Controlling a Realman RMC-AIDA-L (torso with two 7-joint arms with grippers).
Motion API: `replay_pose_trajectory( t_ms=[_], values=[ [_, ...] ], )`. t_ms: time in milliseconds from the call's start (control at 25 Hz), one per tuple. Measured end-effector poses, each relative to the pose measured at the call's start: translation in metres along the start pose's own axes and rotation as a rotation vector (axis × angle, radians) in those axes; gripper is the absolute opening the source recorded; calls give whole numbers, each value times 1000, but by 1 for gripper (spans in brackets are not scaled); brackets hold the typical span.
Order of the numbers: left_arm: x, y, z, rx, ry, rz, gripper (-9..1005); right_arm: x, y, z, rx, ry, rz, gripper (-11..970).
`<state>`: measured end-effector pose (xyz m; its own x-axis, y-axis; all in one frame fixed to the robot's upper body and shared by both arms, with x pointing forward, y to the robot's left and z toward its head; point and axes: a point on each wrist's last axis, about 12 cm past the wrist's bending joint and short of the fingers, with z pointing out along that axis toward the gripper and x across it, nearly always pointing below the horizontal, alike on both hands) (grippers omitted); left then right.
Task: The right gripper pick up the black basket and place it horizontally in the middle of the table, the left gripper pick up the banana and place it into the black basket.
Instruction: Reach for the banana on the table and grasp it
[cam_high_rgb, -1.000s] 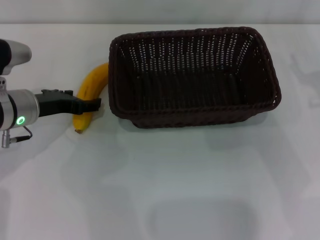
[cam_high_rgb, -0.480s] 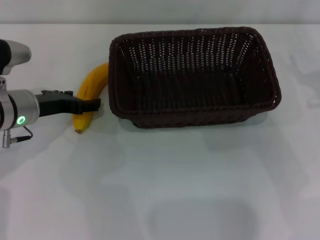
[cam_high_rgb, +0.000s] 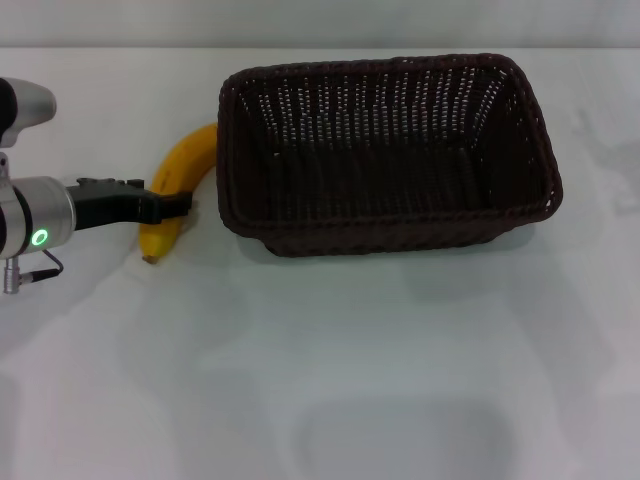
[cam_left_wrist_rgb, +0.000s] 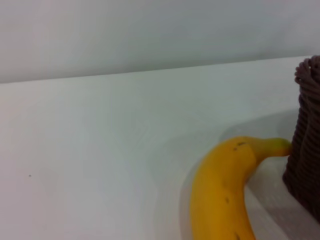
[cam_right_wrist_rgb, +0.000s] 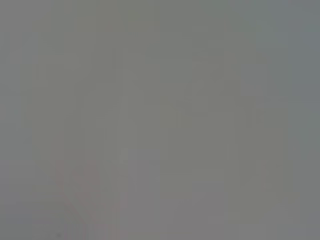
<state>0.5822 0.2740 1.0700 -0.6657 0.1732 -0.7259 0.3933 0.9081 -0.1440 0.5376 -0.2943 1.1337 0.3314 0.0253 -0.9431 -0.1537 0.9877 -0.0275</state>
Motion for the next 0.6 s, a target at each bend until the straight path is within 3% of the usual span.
replay_pose_trajectory(
  t_ms=[200,440,600],
  values=[
    [-1,0,3,2,4,-8,713,-1,0,0,-1,-4,0,828],
    [-3,0,4,3,5,-14,520,-2,1,1,-3,-10,2,828],
    [-4,0,4,2,-3,-18,519,-2,1,1,-2,-10,2,828]
  ],
)
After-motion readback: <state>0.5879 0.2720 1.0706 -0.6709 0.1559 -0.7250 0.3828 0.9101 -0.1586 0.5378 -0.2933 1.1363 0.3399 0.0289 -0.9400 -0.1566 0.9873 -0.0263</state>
